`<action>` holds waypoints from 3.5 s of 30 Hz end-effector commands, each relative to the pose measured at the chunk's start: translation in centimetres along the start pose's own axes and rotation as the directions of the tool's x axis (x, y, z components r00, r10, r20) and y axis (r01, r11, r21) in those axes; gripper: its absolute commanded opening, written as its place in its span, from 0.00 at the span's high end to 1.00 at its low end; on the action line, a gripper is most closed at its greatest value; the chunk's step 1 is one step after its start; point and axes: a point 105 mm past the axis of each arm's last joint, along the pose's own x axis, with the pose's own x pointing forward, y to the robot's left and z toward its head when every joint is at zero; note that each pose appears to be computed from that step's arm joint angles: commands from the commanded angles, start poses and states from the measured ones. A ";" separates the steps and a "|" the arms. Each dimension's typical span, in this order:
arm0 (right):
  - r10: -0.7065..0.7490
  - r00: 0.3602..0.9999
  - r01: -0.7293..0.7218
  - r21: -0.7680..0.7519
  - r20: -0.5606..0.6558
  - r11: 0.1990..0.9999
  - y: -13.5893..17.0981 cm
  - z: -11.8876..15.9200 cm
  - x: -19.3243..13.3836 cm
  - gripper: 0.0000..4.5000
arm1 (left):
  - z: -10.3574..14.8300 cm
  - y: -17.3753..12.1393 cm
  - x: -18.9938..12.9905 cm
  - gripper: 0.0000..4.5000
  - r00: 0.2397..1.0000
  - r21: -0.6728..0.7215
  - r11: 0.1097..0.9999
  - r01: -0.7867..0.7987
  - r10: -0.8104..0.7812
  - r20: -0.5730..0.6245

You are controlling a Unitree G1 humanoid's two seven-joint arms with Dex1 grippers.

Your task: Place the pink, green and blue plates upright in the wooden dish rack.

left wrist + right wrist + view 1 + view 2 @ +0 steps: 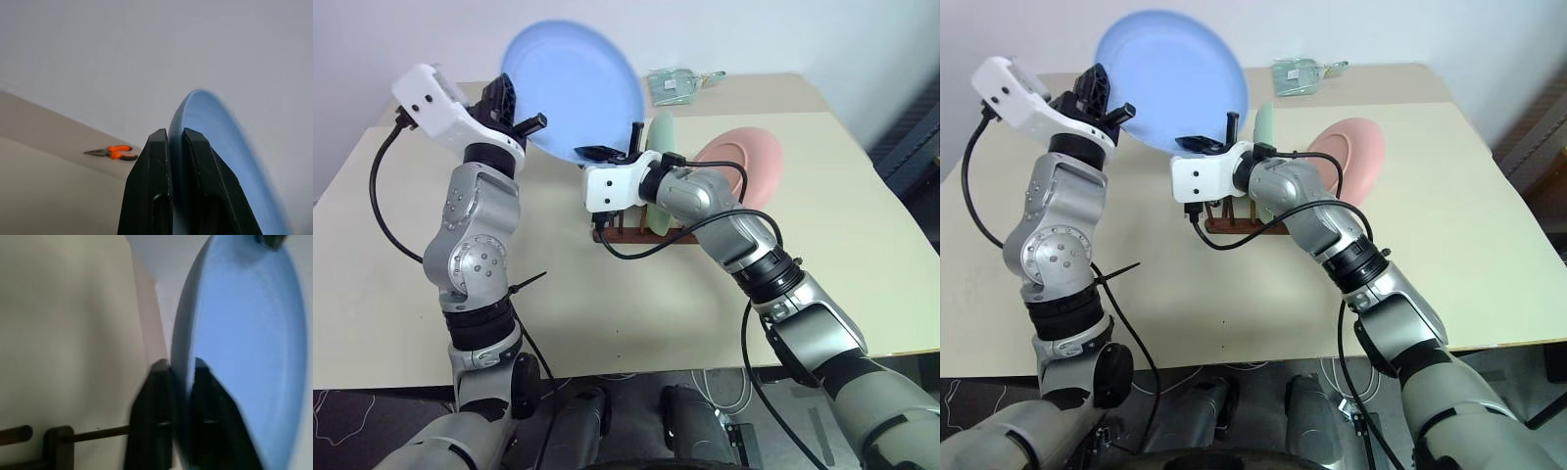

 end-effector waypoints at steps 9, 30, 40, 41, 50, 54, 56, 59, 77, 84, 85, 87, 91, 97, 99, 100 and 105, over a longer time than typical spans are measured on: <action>-0.078 0.996 0.081 -0.055 0.050 0.995 -2.1 1.9 0.3 1.00 | 7.1 0.9 -0.1 0.29 0.958 -0.055 0.998 -0.003 0.019 0.286; -0.473 0.863 -0.074 0.969 0.180 0.235 -5.6 6.4 -7.5 1.00 | -5.2 14.0 -8.0 0.29 0.973 0.673 0.724 -0.149 0.229 -0.031; -0.396 0.913 -0.085 0.995 0.099 0.053 -3.7 7.0 -7.3 1.00 | -12.1 10.9 -11.3 0.29 0.962 0.648 0.748 0.143 0.049 -0.269; -0.394 0.914 -0.084 0.995 0.095 0.046 -3.6 6.9 -7.3 1.00 | -12.2 10.7 -11.3 0.29 0.961 0.646 0.748 0.153 0.039 -0.273; -0.339 0.940 -0.050 0.996 0.023 -0.070 -2.3 6.0 -6.7 1.00 | -12.8 9.8 -11.5 0.29 0.950 0.631 0.744 0.220 -0.016 -0.312; -0.330 0.944 -0.019 0.994 -0.018 -0.111 -2.1 5.3 -6.6 1.00 | -12.8 9.7 -11.5 0.29 0.949 0.627 0.745 0.229 -0.026 -0.315; -0.318 0.947 0.009 0.991 -0.052 -0.135 -1.8 4.7 -6.4 1.00 | -12.8 9.6 -11.5 0.29 0.947 0.623 0.745 0.237 -0.035 -0.318; -0.297 0.948 0.067 0.984 -0.114 -0.166 -1.6 3.5 -6.1 1.00 | -12.9 9.0 -11.6 0.29 0.944 0.612 0.747 0.259 -0.062 -0.324; -0.278 0.947 0.171 0.985 -0.160 0.017 -4.8 2.3 -4.2 0.09 | -13.7 7.2 -11.8 0.27 0.918 0.579 0.733 0.357 -0.159 -0.364; -0.343 0.937 0.201 0.909 -0.069 0.365 -7.2 3.3 -5.6 0.09 | -13.7 7.0 -11.8 0.27 0.916 0.578 0.731 0.364 -0.166 -0.366; -0.355 0.933 0.217 0.883 -0.062 0.416 -7.7 3.2 -6.1 0.09 | -13.7 7.0 -11.8 0.27 0.915 0.577 0.731 0.365 -0.168 -0.367; -0.379 0.924 0.241 0.838 -0.045 0.490 -8.7 2.8 -7.2 0.09 | -13.8 6.9 -11.8 0.27 0.912 0.576 0.728 0.373 -0.175 -0.370; -0.427 0.897 0.368 0.725 -0.112 0.582 -11.2 -0.6 -11.0 0.28 | -13.9 6.6 -11.8 0.27 0.905 0.575 0.717 0.394 -0.195 -0.377; -0.351 0.806 0.552 0.394 -0.476 0.735 -11.0 -9.7 -19.1 0.97 | -14.3 5.3 -12.0 0.27 0.867 0.522 0.709 0.475 -0.273 -0.418; -0.328 0.750 0.558 0.283 -0.574 0.780 -10.4 -11.8 -21.5 1.00 | -14.6 4.7 -12.2 0.27 0.844 0.502 0.696 0.514 -0.306 -0.440; -0.313 0.724 0.550 0.240 -0.615 0.800 -10.0 -12.6 -22.4 1.00 | -14.8 4.5 -12.2 0.27 0.834 0.497 0.686 0.531 -0.319 -0.450; -0.160 0.725 0.421 0.248 -0.669 0.872 -5.7 -14.0 -23.0 1.00 | -15.6 3.7 -12.6 0.27 0.794 0.479 0.649 0.591 -0.361 -0.489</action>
